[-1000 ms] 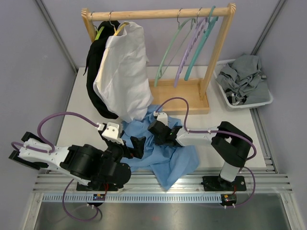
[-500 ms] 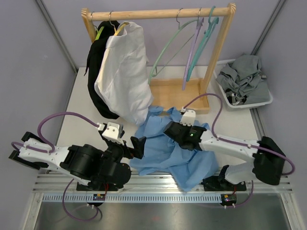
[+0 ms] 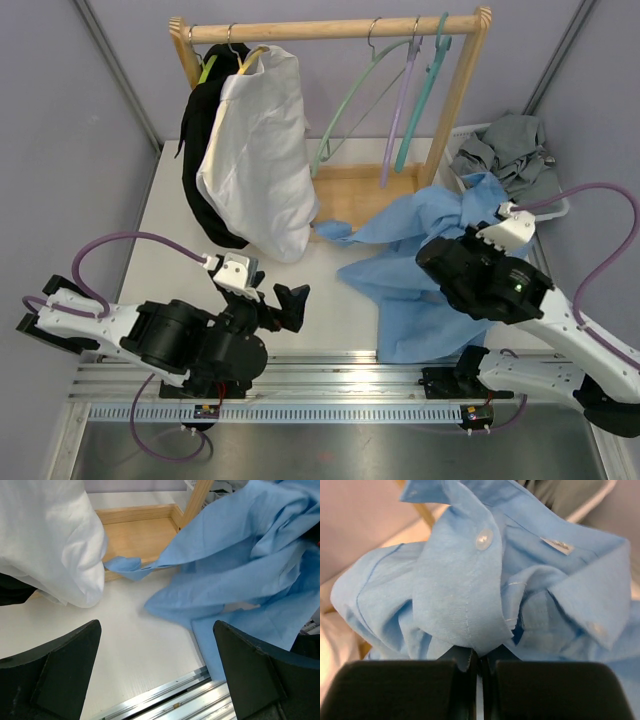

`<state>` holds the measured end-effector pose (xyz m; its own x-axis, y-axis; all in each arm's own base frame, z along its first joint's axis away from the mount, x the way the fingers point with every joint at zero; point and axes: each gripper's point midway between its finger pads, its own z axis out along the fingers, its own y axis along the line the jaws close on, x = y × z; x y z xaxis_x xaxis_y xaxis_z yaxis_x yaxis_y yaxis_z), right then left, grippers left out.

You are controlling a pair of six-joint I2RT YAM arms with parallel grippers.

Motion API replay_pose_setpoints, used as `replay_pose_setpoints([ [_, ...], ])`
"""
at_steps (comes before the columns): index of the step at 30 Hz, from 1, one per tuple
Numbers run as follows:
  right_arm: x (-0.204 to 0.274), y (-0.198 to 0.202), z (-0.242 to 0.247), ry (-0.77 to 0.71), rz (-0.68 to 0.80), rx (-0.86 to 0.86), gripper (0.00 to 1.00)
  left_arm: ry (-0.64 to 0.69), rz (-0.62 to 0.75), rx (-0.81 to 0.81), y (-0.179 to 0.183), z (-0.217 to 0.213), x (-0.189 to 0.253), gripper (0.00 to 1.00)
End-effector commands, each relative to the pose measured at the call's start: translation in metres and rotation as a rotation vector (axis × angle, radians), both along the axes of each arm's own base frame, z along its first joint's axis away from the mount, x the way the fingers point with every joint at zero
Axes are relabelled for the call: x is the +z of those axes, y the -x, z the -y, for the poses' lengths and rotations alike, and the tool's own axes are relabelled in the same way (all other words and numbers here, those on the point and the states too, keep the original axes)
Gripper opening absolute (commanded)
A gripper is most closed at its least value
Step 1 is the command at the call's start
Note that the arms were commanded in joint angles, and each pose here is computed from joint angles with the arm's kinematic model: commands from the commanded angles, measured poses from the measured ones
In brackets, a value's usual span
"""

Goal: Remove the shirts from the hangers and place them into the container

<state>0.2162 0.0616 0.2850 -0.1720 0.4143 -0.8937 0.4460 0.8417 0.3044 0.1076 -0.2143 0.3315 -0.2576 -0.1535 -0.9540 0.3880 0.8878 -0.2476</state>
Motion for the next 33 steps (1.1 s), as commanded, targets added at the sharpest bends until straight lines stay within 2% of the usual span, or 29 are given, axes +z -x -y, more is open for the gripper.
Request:
replay_pose_setpoints([
  [1, 0.072, -0.006, 0.050, 0.261, 0.127, -0.132, 0.00, 0.073, -0.024, -0.019, 0.003, 0.006, 0.010, 0.99],
  [2, 0.090, -0.015, 0.046, 0.190, 0.188, -0.157, 0.00, 0.076, -0.026, -0.024, 0.004, 0.006, 0.010, 0.99],
  [3, 0.099, -0.018, 0.058, 0.192, 0.193, -0.200, 0.00, 0.076, -0.027, -0.027, 0.004, 0.007, 0.011, 0.98],
  [4, 0.107, -0.015, 0.069, 0.288, 0.158, -0.185, 0.00, 0.079, -0.031, -0.032, 0.005, 0.007, 0.011, 0.98],
  [5, 0.130, -0.025, 0.066, 0.196, 0.261, -0.200, 0.00, 0.084, -0.034, -0.035, 0.005, 0.007, 0.011, 0.98],
  [7, 0.145, -0.027, 0.083, 0.254, 0.276, -0.250, 0.00, 0.087, -0.036, -0.050, 0.006, 0.008, 0.012, 0.99],
  [10, 0.176, -0.041, 0.100, 0.256, 0.319, -0.326, 0.00, 0.099, -0.037, -0.079, 0.009, 0.013, 0.018, 0.99],
  [12, 0.192, -0.064, 0.100, 0.274, 0.331, -0.312, 0.00, 0.099, -0.036, -0.091, 0.010, 0.013, 0.021, 0.99],
  [15, 0.216, -0.087, 0.130, 0.258, 0.367, -0.357, 0.00, 0.113, -0.043, -0.110, 0.011, 0.012, 0.025, 0.98],
  [16, 0.208, -0.114, 0.127, 0.234, 0.352, -0.314, 0.00, 0.115, -0.046, -0.119, 0.012, 0.013, 0.025, 0.98],
  [17, 0.210, -0.120, 0.153, 0.231, 0.347, -0.375, 0.00, 0.116, -0.047, -0.126, 0.012, 0.013, 0.025, 0.98],
  [19, 0.219, -0.151, 0.165, 0.208, 0.356, -0.372, 0.00, 0.122, -0.054, -0.137, 0.013, 0.011, 0.026, 0.98],
  [20, 0.240, -0.153, 0.177, 0.202, 0.397, -0.398, 0.00, 0.121, -0.053, -0.139, 0.013, 0.009, 0.026, 0.98],
  [21, 0.232, -0.173, 0.188, 0.208, 0.372, -0.409, 0.00, 0.123, -0.055, -0.142, 0.013, 0.009, 0.026, 0.98],
  [23, 0.262, -0.185, 0.197, 0.210, 0.459, -0.400, 0.00, 0.126, -0.058, -0.146, 0.013, 0.007, 0.027, 0.98],
  [24, 0.258, -0.205, 0.200, 0.219, 0.454, -0.391, 0.00, 0.120, -0.053, -0.146, 0.012, 0.006, 0.028, 0.98],
  [26, 0.301, -0.214, 0.198, 0.221, 0.587, -0.351, 0.00, 0.115, -0.049, -0.144, 0.011, 0.004, 0.028, 0.98],
  [27, 0.296, -0.235, 0.199, 0.235, 0.584, -0.329, 0.00, 0.115, -0.044, -0.140, 0.010, 0.002, 0.029, 0.99],
  [29, 0.342, -0.238, 0.189, 0.239, 0.731, -0.273, 0.00, 0.116, -0.036, -0.129, 0.008, -0.001, 0.031, 0.99],
  [30, 0.339, -0.259, 0.187, 0.248, 0.741, -0.241, 0.00, 0.115, -0.030, -0.118, 0.006, -0.003, 0.031, 0.99],
  [31, 0.353, -0.263, 0.181, 0.260, 0.802, -0.204, 0.00, 0.120, -0.029, -0.115, 0.005, -0.005, 0.031, 0.99],
  [32, 0.385, -0.251, 0.177, 0.268, 0.915, -0.199, 0.00, 0.132, -0.029, -0.115, 0.005, -0.004, 0.032, 0.99],
  [33, 0.393, -0.262, 0.173, 0.290, 0.983, -0.168, 0.00, 0.126, -0.023, -0.115, 0.005, -0.004, 0.030, 0.99],
])
